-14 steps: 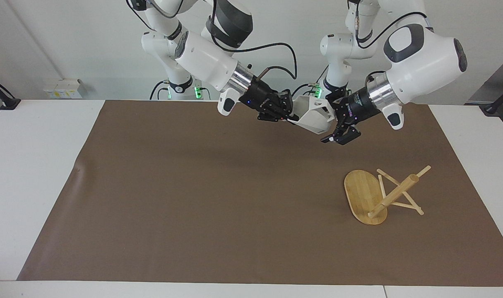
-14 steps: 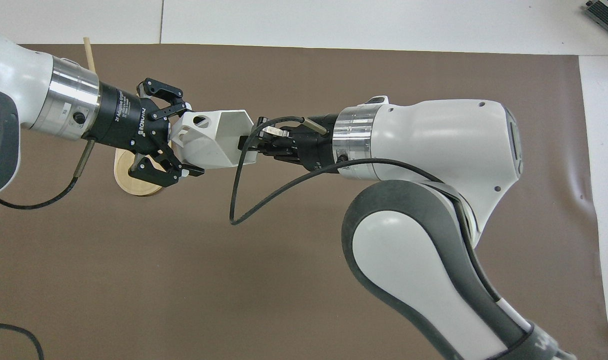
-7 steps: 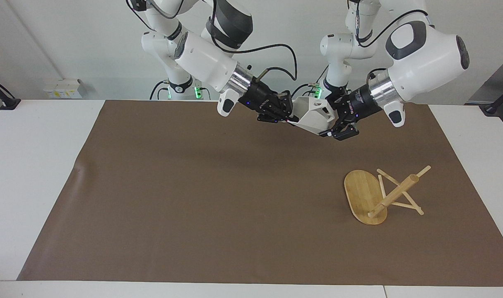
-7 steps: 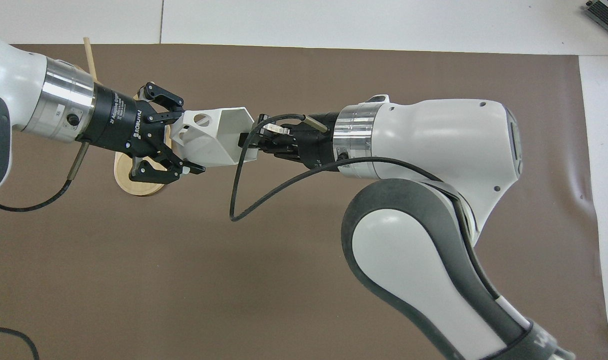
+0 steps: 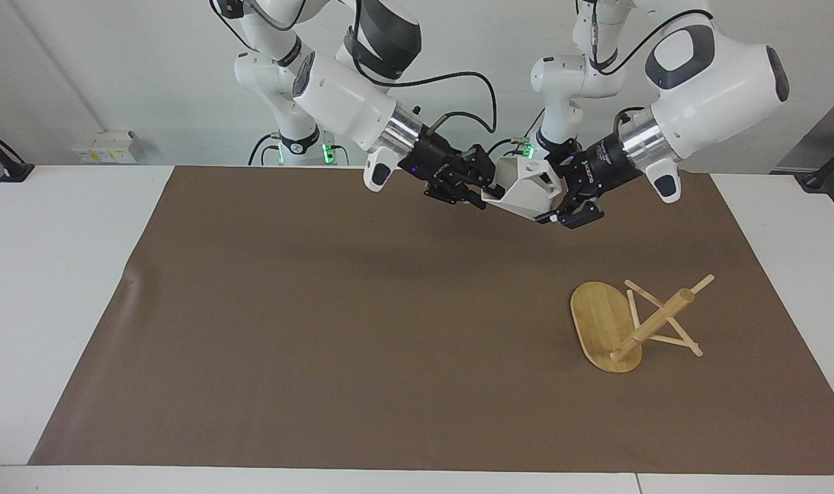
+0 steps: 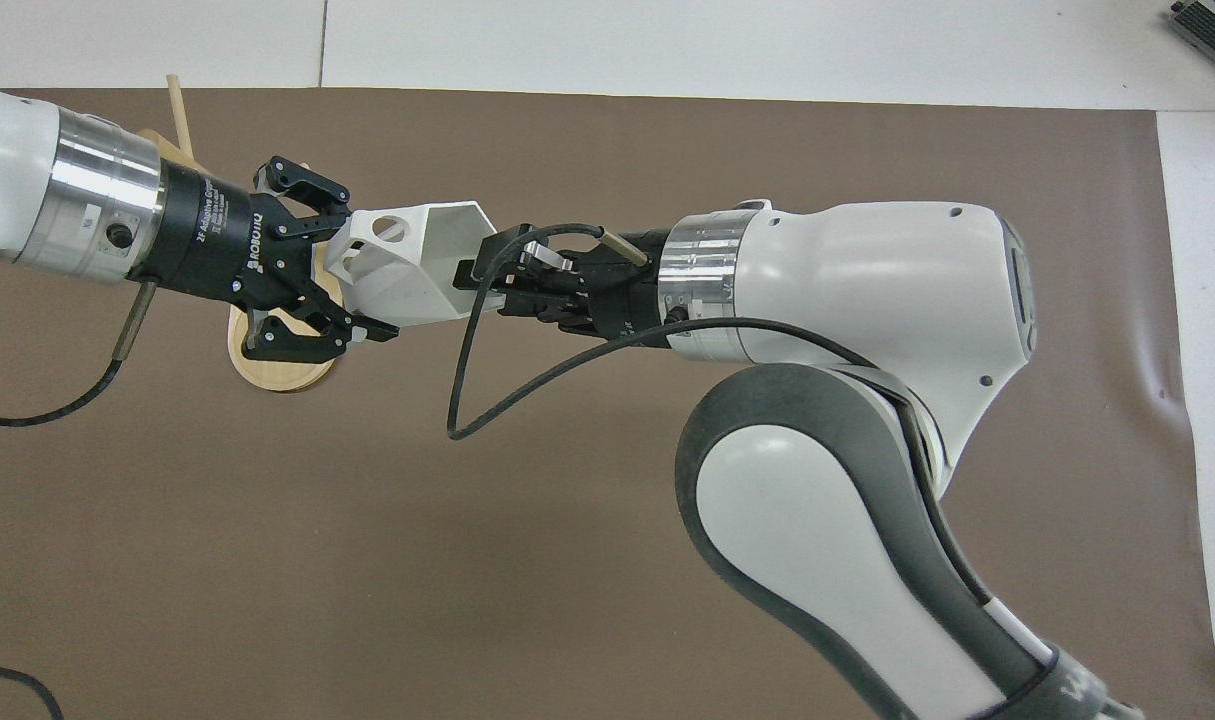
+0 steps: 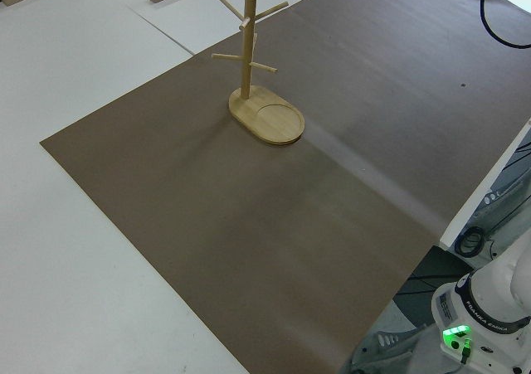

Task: Hang cup on rack

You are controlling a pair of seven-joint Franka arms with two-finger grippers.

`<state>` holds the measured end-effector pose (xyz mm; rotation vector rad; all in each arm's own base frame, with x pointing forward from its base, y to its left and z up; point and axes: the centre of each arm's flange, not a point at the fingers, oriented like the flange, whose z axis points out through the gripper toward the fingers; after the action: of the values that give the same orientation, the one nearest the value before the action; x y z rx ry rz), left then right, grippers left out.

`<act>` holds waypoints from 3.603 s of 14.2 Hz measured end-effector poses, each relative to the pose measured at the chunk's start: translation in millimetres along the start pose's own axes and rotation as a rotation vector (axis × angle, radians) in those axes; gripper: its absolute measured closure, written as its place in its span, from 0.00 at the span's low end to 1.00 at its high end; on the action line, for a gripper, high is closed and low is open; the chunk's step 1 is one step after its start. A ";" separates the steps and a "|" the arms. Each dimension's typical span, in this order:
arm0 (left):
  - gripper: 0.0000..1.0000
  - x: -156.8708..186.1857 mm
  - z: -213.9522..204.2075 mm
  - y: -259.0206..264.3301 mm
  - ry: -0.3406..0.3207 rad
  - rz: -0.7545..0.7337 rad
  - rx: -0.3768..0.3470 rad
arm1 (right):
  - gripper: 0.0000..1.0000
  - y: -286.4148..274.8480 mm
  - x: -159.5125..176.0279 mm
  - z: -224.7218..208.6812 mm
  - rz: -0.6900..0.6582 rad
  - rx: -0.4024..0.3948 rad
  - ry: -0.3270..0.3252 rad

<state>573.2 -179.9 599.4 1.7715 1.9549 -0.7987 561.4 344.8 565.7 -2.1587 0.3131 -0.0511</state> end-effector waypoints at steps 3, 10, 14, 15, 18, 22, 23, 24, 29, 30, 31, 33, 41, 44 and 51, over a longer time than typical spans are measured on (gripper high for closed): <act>0.31 3.8 -4.2 2.3 -0.001 -0.059 -0.013 | 0.09 0.3 0.0 0.2 0.001 0.000 0.000; 0.31 34.6 0.5 14.9 0.071 -0.208 -0.093 | 0.00 9.5 14.2 -9.8 0.008 -0.015 0.029; 0.31 57.7 9.3 19.2 0.115 -0.347 -0.186 | 0.00 44.4 59.0 -47.5 -0.062 -0.173 0.132; 0.31 63.3 11.6 19.6 0.126 -0.377 -0.208 | 0.00 53.8 68.1 -57.3 -0.097 -0.226 0.146; 0.31 79.6 19.4 19.2 0.151 -0.454 -0.262 | 0.00 91.0 96.6 -98.2 -0.234 -0.384 0.136; 0.31 100.6 24.4 20.8 0.148 -0.575 -0.320 | 0.00 156.2 131.4 -170.4 -0.360 -0.632 0.083; 0.31 107.3 22.7 22.7 0.143 -0.601 -0.332 | 0.00 169.9 136.0 -185.7 -0.378 -0.713 0.071; 0.31 113.4 20.7 24.3 0.139 -0.623 -0.341 | 0.00 179.3 138.1 -196.1 -0.388 -0.781 0.058; 0.31 133.4 18.7 30.6 0.104 -0.740 -0.405 | 0.00 201.7 135.8 -244.3 -0.341 -0.900 0.026; 0.31 137.4 18.8 31.8 0.096 -0.768 -0.419 | 0.00 203.4 134.0 -255.8 -0.342 -0.910 0.021; 0.31 140.9 19.0 32.9 0.090 -0.793 -0.428 | 0.00 204.2 131.8 -267.3 -0.344 -0.926 0.019; 0.31 144.7 19.8 34.9 0.077 -0.832 -0.444 | 0.00 201.3 123.7 -286.7 -0.335 -0.947 0.016; 0.31 155.5 27.5 40.1 0.059 -0.920 -0.462 | 0.00 162.7 91.0 -323.0 -0.288 -0.951 -0.032; 0.31 167.9 24.7 44.6 0.056 -0.954 -0.468 | 0.00 158.1 87.1 -327.7 -0.272 -0.953 -0.041; 0.31 190.0 22.7 46.8 0.042 -1.058 -0.479 | 0.00 157.2 86.3 -338.9 -0.263 -0.952 -0.022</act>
<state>592.4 -46.2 456.0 0.4078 2.7782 -0.4710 560.6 -34.1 624.7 -3.1328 0.0192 -0.0288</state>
